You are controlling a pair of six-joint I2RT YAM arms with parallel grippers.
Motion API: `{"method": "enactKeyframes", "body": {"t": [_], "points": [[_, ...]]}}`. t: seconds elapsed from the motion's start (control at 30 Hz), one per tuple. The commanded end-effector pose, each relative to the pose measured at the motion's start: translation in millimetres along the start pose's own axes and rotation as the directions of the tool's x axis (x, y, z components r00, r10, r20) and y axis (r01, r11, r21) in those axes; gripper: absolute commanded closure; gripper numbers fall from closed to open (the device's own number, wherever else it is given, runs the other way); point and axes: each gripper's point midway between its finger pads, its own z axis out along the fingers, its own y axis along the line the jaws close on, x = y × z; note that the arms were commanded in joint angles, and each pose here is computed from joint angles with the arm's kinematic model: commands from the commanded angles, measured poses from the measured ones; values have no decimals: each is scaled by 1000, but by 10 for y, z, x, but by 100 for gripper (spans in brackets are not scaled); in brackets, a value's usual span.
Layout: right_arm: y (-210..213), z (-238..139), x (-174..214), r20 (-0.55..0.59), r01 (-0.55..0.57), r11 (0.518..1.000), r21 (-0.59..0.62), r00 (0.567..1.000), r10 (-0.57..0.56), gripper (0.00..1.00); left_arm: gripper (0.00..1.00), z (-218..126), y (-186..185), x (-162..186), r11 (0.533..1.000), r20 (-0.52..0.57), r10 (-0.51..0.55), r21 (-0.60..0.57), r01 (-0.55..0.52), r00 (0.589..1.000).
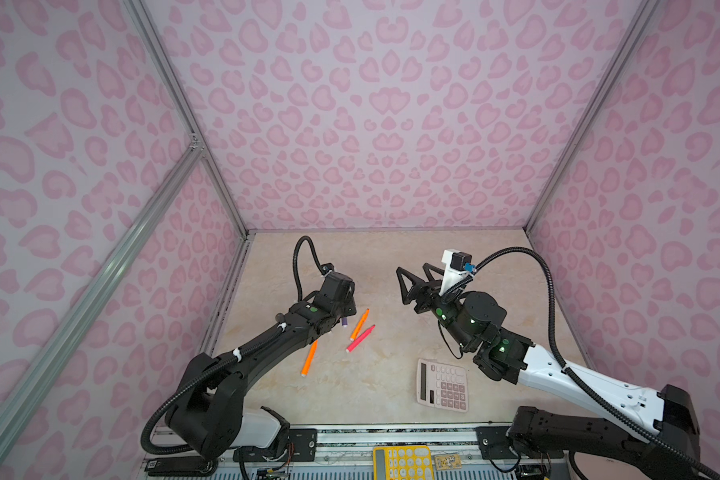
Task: Insert the pens into the pen caps
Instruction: 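Withdraw the right gripper while the left gripper carries the capped marker toward the pens, then lower the capped purple marker beside the other purple marker and release it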
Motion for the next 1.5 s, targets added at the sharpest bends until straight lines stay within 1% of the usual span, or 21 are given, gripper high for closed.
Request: {"method": "enactKeyframes", "body": {"t": [0.0, 0.07, 0.17, 0.23, 0.33, 0.5, 0.63, 0.7, 0.83, 1.0, 1.07, 1.13, 1.3, 1.47], "points": [[-348, -36, 73, -57, 46, 997, 54, 997, -43, 11, 96, 118, 145, 92, 995, -57, 23, -100, -29, 998], [-564, -73, 13, -54, 34, 996, 81, 998, -30, 11, 96, 221, 175, 153, 991, -92, 30, -130, -42, 995], [-879, -154, -144, -3, -3, 991, 136, 1000, 3, 10, 96, 397, 231, 248, 982, -155, 33, -177, -61, 987], [-1015, -204, -206, 11, -6, 989, 145, 1000, 5, 10, 96, 504, 279, 312, 976, -193, 28, -207, -69, 981], [-1134, -267, -271, 8, -1, 986, 166, 1000, -1, 10, 97, 639, 303, 410, 975, -243, 15, -213, -69, 970], [-1178, -315, -298, -15, 42, 985, 167, 999, -40, 10, 97, 750, 390, 472, 967, -280, 3, -245, -75, 960], [-1182, -316, -275, -49, 89, 982, 167, 995, -82, 10, 97, 801, 544, 484, 961, -293, -37, -272, -46, 955], [-1202, -313, -261, -63, 107, 979, 176, 993, -97, 10, 97, 835, 571, 512, 964, -307, -56, -263, -29, 950], [-1254, -310, -240, -72, 122, 973, 193, 991, -110, 10, 97, 889, 544, 557, 968, -336, -44, -246, -42, 941], [-1262, -292, -231, -91, 139, 971, 194, 988, -123, 10, 96, 900, 524, 565, 971, -344, -39, -236, -46, 938], [-1262, -293, -219, -100, 144, 971, 192, 987, -127, 10, 89, 887, 548, 541, 967, -337, -35, -247, -53, 941], [-1268, -295, -204, -105, 150, 970, 191, 986, -132, 10, 83, 874, 561, 521, 965, -332, -34, -255, -55, 943], [-1260, -347, -242, -98, 162, 968, 194, 985, -145, 10, 77, 811, 535, 473, 970, -318, -30, -238, -49, 948], [-1243, -403, -260, -76, 165, 969, 184, 985, -153, 9, 62, 649, 497, 354, 977, -273, -17, -211, -43, 962]]}}
